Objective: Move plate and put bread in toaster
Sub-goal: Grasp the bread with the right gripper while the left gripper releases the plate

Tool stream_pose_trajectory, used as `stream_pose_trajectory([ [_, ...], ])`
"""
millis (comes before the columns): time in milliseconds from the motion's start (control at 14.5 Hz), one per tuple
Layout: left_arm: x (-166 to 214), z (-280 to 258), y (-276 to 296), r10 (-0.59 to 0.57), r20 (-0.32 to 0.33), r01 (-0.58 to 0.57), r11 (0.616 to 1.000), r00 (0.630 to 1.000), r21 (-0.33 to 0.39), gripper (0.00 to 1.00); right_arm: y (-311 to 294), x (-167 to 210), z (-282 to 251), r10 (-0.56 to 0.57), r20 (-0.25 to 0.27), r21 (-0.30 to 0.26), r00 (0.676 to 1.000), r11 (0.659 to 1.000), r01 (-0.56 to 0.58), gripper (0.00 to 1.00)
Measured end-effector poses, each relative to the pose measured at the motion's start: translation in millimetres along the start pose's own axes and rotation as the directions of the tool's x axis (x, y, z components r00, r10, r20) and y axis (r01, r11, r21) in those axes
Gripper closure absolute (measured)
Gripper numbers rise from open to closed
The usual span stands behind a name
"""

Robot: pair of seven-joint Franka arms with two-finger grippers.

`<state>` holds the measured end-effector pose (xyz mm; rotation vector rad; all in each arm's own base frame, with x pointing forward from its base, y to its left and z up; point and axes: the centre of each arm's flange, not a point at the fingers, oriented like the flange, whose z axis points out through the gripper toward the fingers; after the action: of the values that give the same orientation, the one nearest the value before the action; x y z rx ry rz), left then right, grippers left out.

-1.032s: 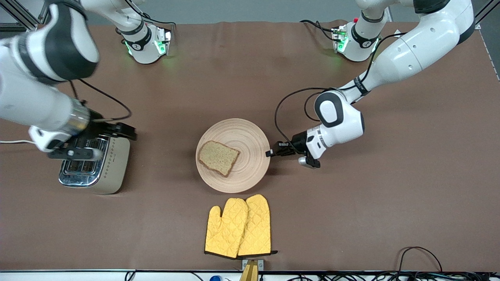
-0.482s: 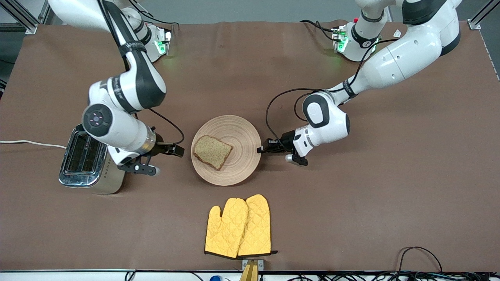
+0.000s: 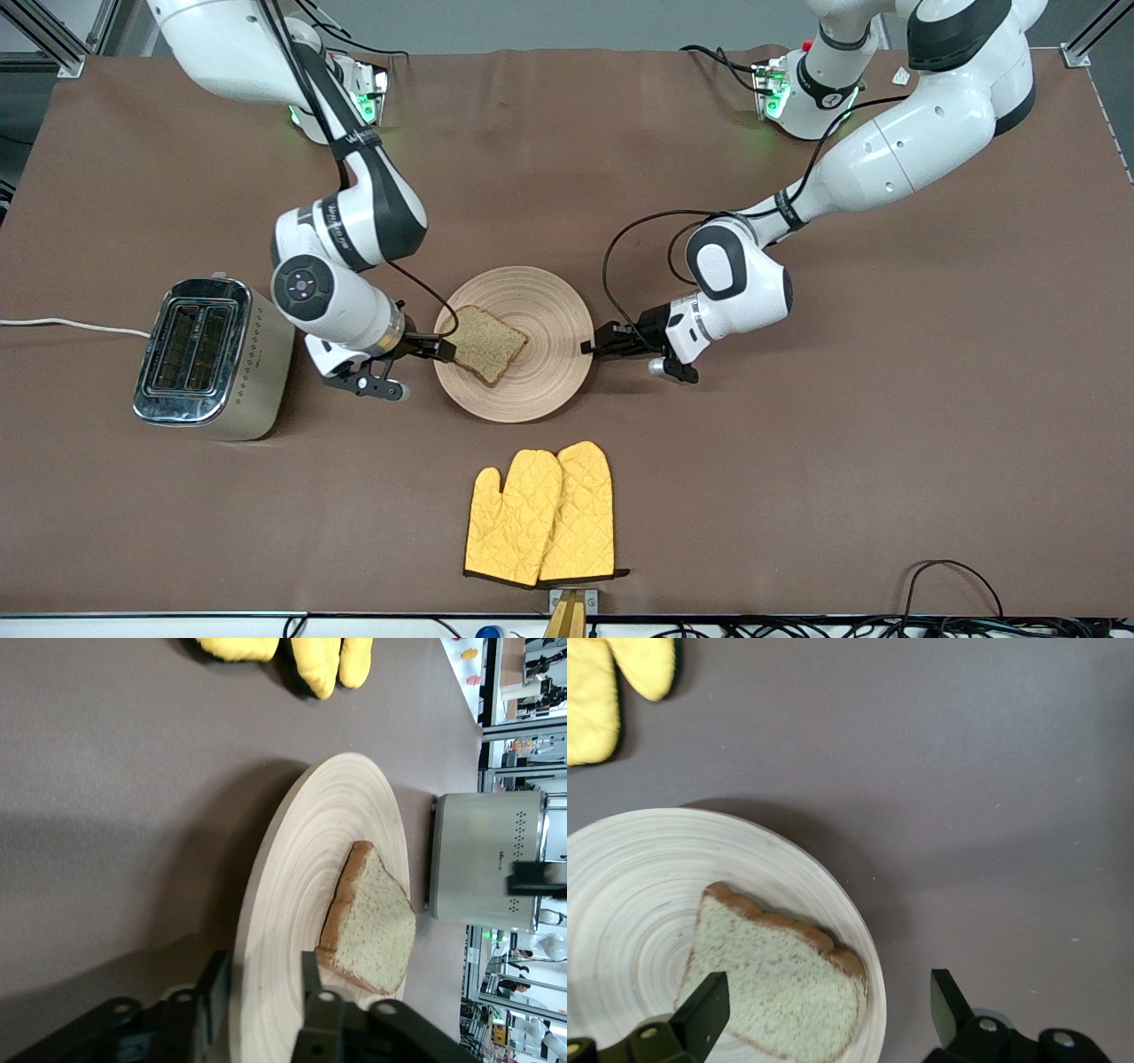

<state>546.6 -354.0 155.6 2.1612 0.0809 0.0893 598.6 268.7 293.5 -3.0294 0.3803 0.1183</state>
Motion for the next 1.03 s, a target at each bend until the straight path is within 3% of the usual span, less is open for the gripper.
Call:
stream_pose_trajectory([
  [206,18,-14,-2,-0.007,-0.039,0.007,1.0,0.999,-0.004,0.26,-11,-19,21,0.018,-0.004,-0.005,1.0,1.0,-0.018,0.0],
  [413,51,-53,-11,-0.022,-0.117,0.022,1.0,0.993,-0.001,0.0,-14,-29,30,0.017,0.007,-0.016,1.0,1.0,-0.017,0.07],
  [550,77,-90,-20,-0.032,-0.174,0.032,0.999,0.984,-0.003,0.0,-9,-32,41,0.021,0.005,-0.019,1.0,1.0,-0.021,0.13],
  [688,99,-123,-28,-0.022,-0.184,0.018,1.0,0.983,-0.024,0.0,-5,-36,51,0.033,0.003,-0.022,0.999,0.999,-0.033,0.17],
  [894,135,-170,-44,0.017,-0.154,-0.021,1.0,0.988,-0.022,0.0,-12,-45,58,0.05,0.005,-0.027,0.999,0.998,-0.05,0.28],
  [1032,155,-197,-43,0.037,-0.106,-0.036,0.999,0.994,0.016,0.0,-15,-49,60,0.054,0.006,-0.029,0.999,0.998,-0.054,0.33],
])
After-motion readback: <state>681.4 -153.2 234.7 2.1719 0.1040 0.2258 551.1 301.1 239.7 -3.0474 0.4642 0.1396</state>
